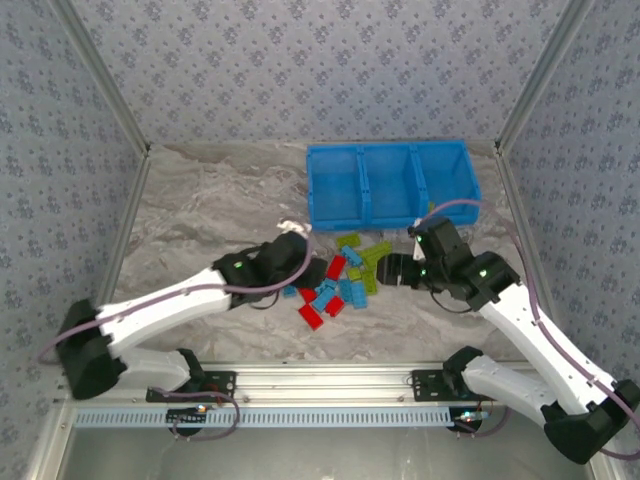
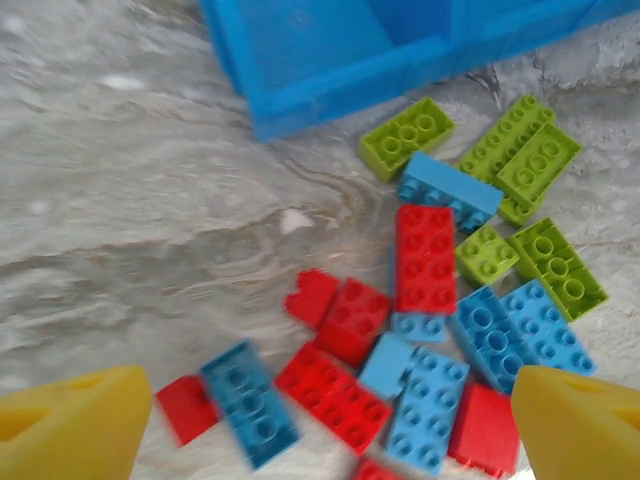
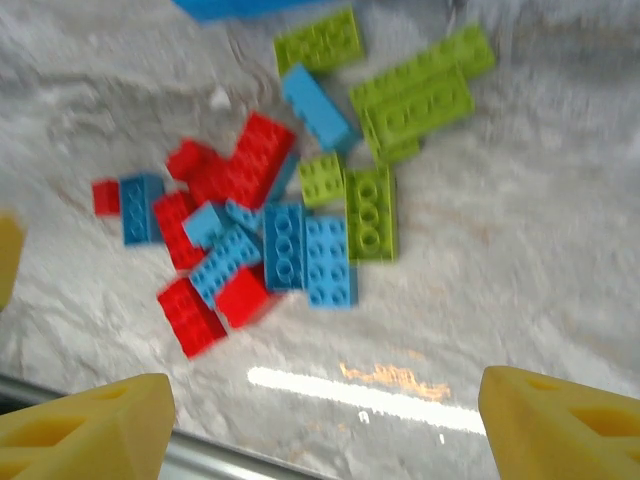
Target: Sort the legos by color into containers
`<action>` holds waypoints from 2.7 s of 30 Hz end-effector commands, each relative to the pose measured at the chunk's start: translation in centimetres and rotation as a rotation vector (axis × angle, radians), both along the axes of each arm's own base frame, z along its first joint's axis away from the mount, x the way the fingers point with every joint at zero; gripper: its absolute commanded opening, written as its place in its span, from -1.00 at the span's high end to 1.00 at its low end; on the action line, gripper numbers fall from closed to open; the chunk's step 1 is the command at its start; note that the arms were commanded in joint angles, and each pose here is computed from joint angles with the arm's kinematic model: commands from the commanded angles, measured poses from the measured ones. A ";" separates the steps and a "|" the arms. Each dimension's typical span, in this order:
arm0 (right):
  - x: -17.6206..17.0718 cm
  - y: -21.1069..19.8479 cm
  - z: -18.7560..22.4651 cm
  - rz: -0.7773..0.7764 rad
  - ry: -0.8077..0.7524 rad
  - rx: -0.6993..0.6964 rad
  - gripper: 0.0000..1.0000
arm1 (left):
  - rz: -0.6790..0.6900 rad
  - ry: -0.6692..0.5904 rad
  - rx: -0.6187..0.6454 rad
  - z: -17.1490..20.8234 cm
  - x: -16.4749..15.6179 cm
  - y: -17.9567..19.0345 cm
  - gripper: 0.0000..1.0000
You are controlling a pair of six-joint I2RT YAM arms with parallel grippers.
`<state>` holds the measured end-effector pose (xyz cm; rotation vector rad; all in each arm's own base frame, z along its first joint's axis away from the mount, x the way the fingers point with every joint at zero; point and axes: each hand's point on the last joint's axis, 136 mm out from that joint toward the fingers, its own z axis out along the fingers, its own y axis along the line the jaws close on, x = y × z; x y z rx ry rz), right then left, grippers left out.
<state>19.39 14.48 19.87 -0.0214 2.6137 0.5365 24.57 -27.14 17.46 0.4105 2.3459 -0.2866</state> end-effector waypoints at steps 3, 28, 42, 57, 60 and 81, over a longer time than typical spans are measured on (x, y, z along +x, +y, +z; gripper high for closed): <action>-2.4 -2.2 -1.8 -0.091 0.054 -0.038 -0.67 | 0.005 0.244 -0.058 -4.0 1.9 -4.7 -0.68; -2.3 -3.4 -1.7 -0.136 0.014 -0.066 -0.77 | -0.037 0.291 0.023 -6.3 4.4 -8.6 0.51; -2.0 -3.3 -0.9 -0.153 -0.019 -0.033 -0.79 | 0.156 -0.019 0.018 0.6 20.9 -6.7 0.60; -2.4 -4.4 -0.2 -0.182 -0.047 -0.038 -0.82 | 0.100 0.021 -0.031 0.8 25.8 -9.6 0.04; -2.2 -4.6 -0.3 -0.187 -0.059 -0.051 -0.84 | 0.072 -0.027 -0.055 4.7 24.5 -9.7 0.01; 8.7 4.9 -6.4 0.180 -0.035 -0.251 -0.58 | -0.459 -0.333 0.007 12.2 -5.5 6.9 -0.33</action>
